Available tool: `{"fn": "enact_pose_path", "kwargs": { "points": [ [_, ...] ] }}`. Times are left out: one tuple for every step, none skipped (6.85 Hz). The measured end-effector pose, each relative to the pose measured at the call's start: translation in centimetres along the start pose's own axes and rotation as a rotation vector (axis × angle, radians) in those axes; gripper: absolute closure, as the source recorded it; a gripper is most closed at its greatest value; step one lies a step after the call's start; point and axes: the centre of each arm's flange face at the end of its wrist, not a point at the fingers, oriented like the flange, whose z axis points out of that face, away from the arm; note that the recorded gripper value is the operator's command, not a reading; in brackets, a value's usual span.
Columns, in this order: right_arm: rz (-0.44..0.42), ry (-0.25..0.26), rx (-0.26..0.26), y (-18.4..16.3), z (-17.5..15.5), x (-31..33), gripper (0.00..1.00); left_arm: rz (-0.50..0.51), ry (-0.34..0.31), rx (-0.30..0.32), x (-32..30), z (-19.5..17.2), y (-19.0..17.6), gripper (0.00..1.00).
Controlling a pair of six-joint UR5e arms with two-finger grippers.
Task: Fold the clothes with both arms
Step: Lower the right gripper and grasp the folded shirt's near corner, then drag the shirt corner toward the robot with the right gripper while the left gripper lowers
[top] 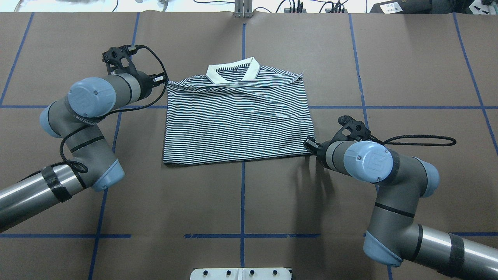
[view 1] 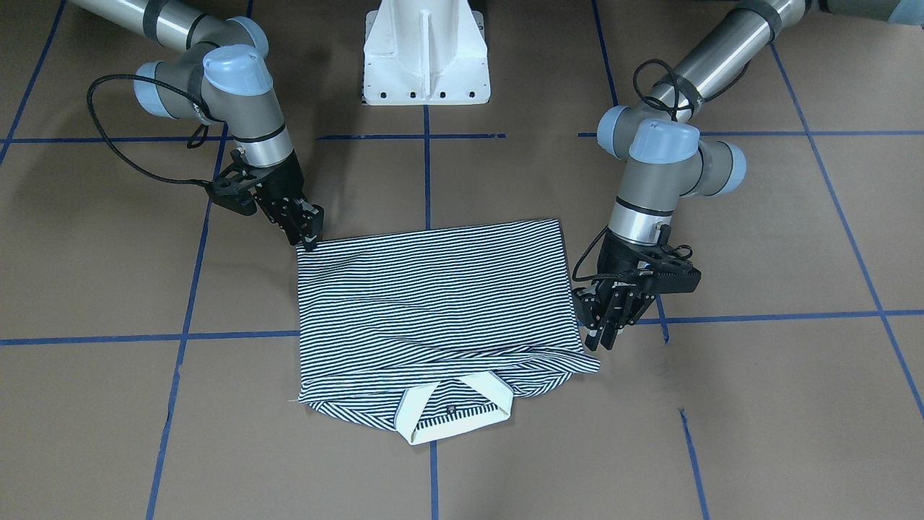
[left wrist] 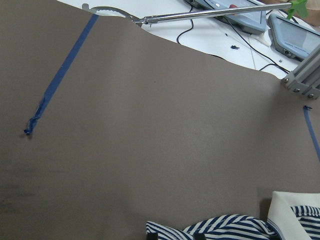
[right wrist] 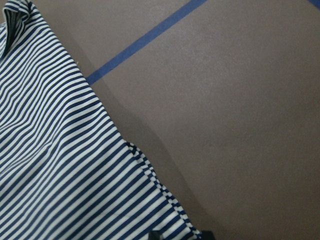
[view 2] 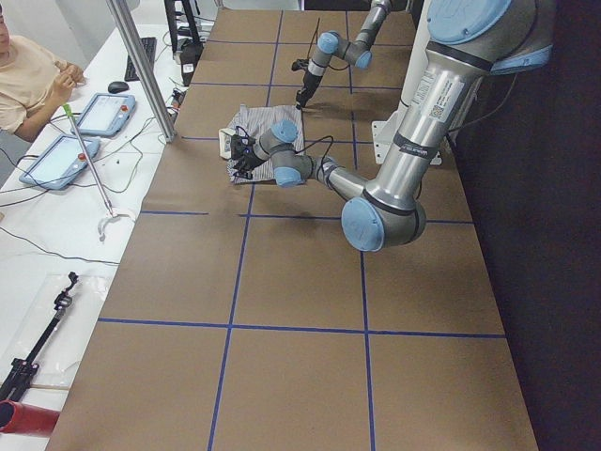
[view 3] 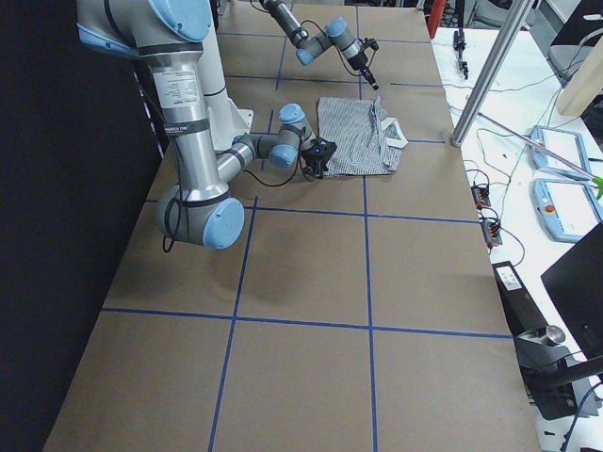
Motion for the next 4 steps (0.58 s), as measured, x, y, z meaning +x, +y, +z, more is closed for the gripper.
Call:
{"fn": "enact_pose_path", "kwargs": {
  "points": [
    [0.0,-0.006,0.0,-0.1,-0.3,-0.2,1.0,0.0,-0.002,-0.001,-0.1,0.0,0.0,0.64],
    [0.001,-0.013,0.0,-0.3,-0.7,-0.4,1.0,0.001,-0.003,-0.001,-0.1,0.1,0.0,0.64],
    [0.001,-0.014,0.002,-0.5,-0.9,-0.3,1.0,0.001,-0.004,-0.001,-0.2,0.1,0.1,0.64],
    [0.001,-0.018,0.002,-0.7,-1.4,0.0,1.0,0.001,-0.004,-0.002,-0.2,0.1,0.1,0.64]
  ]
}}
